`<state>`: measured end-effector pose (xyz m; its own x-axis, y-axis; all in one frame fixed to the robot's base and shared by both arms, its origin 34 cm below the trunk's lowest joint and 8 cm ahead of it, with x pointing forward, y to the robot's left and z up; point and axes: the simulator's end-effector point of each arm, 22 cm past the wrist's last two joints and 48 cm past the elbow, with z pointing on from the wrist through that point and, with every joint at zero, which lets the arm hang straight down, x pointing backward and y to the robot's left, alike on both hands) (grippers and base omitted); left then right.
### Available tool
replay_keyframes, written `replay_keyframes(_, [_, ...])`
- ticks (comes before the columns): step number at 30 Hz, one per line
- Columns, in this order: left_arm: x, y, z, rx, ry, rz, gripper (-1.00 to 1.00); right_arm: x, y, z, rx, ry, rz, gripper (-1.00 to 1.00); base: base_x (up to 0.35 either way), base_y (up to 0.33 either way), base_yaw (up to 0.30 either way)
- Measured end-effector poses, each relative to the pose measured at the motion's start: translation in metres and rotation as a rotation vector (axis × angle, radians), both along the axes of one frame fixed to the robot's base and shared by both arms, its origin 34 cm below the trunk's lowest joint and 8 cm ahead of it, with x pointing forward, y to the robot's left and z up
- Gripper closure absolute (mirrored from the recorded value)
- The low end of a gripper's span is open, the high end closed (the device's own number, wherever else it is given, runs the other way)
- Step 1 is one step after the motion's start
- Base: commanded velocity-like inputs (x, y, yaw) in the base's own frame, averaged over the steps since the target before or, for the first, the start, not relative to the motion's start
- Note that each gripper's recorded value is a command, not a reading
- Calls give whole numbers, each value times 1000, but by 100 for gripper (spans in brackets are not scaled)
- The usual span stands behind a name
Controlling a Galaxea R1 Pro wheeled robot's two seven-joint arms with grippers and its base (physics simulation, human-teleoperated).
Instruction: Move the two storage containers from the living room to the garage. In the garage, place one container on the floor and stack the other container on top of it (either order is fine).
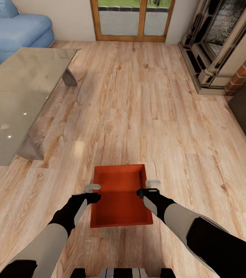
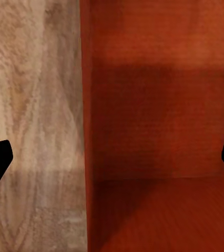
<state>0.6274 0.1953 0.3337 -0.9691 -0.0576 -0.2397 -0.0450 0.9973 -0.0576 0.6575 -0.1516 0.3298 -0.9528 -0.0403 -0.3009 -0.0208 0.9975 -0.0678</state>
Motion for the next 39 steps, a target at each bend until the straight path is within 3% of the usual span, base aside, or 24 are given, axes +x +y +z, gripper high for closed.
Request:
replay_keyframes(24, [-6,5,-46,7,-1,1,-100,-7,-3,-46,-5,-3,-3,-100,0,0,0])
replay_keyframes(27, [-6,5,-46,7,-1,1,-100,-6,-12,-47,-15,-3,-7,-100,0,0,0])
replay_keyframes(33, [-6,5,-46,7,-1,-1,-100,-5,-52,-50,-62,-5,-26,-100,0,0,0])
replay_keyframes(39, [-6,5,-46,7,-1,1,-100,-4,-48,-50,-58,-6,-23,-100,0,0,0])
